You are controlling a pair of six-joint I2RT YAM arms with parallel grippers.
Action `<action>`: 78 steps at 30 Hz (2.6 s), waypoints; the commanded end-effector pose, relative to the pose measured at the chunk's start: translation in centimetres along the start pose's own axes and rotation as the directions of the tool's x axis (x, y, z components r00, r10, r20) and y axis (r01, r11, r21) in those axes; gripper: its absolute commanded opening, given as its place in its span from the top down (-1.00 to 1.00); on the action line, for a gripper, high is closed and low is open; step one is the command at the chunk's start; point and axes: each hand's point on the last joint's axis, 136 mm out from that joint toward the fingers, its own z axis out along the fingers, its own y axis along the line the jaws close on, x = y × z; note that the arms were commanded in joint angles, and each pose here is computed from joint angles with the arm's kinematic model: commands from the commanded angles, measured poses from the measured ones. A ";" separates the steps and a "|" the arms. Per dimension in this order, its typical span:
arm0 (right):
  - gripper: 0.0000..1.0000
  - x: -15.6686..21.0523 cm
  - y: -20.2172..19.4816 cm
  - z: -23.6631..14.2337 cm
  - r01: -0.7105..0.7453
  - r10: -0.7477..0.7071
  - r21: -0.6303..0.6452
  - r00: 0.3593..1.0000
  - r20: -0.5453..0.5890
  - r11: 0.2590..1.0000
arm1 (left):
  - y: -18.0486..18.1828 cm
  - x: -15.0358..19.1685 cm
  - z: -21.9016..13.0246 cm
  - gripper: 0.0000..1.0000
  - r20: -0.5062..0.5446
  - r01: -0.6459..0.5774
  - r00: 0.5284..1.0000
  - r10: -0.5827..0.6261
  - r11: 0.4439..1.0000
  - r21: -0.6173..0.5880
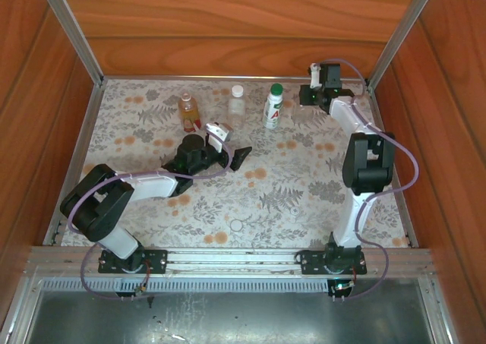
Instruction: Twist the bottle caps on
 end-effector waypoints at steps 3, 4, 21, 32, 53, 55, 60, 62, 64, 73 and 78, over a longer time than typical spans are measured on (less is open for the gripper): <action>0.14 -0.5 0.4 0.6 0.030 -0.029 -0.053 0.999 0.017 0.998 | -1.3 -0.3 -0.4 -1.00 0.008 -0.025 1.000 0.025 0.998 0.060; 0.21 -0.6 0.7 0.4 0.034 -0.033 -0.062 0.999 0.023 0.998 | -1.4 -0.2 -0.4 -1.00 0.006 -0.028 1.000 0.028 0.998 0.065; 0.37 5.7 5.4 -11.2 0.070 -0.068 -0.036 0.997 0.041 0.997 | -1.2 3.1 1.4 -0.96 -0.059 -0.170 0.982 0.177 0.980 0.101; 0.34 13.5 15.7 -15.2 0.052 -0.068 -0.187 0.995 -0.078 0.981 | -1.4 3.8 1.6 -1.00 0.050 -0.140 0.990 0.135 0.983 0.118; 0.34 14.4 23.6 -12.8 0.129 -0.170 -0.280 0.978 -0.124 0.951 | -3.0 7.7 2.5 -0.66 0.100 -0.167 0.984 0.144 0.948 0.272; 0.34 14.5 23.8 -12.7 0.127 -0.169 -0.285 0.977 -0.129 0.950 | -2.9 7.9 2.8 -0.63 0.096 -0.160 0.986 0.138 0.947 0.277; 0.34 14.8 23.9 -12.7 0.123 -0.168 -0.289 0.976 -0.137 0.950 | -2.4 7.8 3.2 -0.44 0.094 -0.139 0.989 0.118 0.953 0.269; 0.33 14.8 23.9 -12.7 0.114 -0.161 -0.294 0.977 -0.141 0.949 | -2.2 7.7 3.4 -0.43 0.095 -0.133 0.989 0.111 0.956 0.262; 0.32 14.8 24.1 -12.7 0.108 -0.156 -0.298 0.978 -0.141 0.948 | -1.9 7.7 3.5 -0.42 0.092 -0.120 0.991 0.100 0.960 0.253; 0.30 14.9 24.1 -12.7 0.104 -0.152 -0.295 0.978 -0.143 0.950 | -1.7 8.2 4.4 -0.30 0.084 -0.104 0.993 0.085 0.957 0.269; 0.19 14.6 24.1 -13.0 0.105 -0.150 -0.297 0.980 -0.133 0.949 | -1.8 8.0 4.6 -0.11 0.087 -0.098 0.993 0.076 0.955 0.279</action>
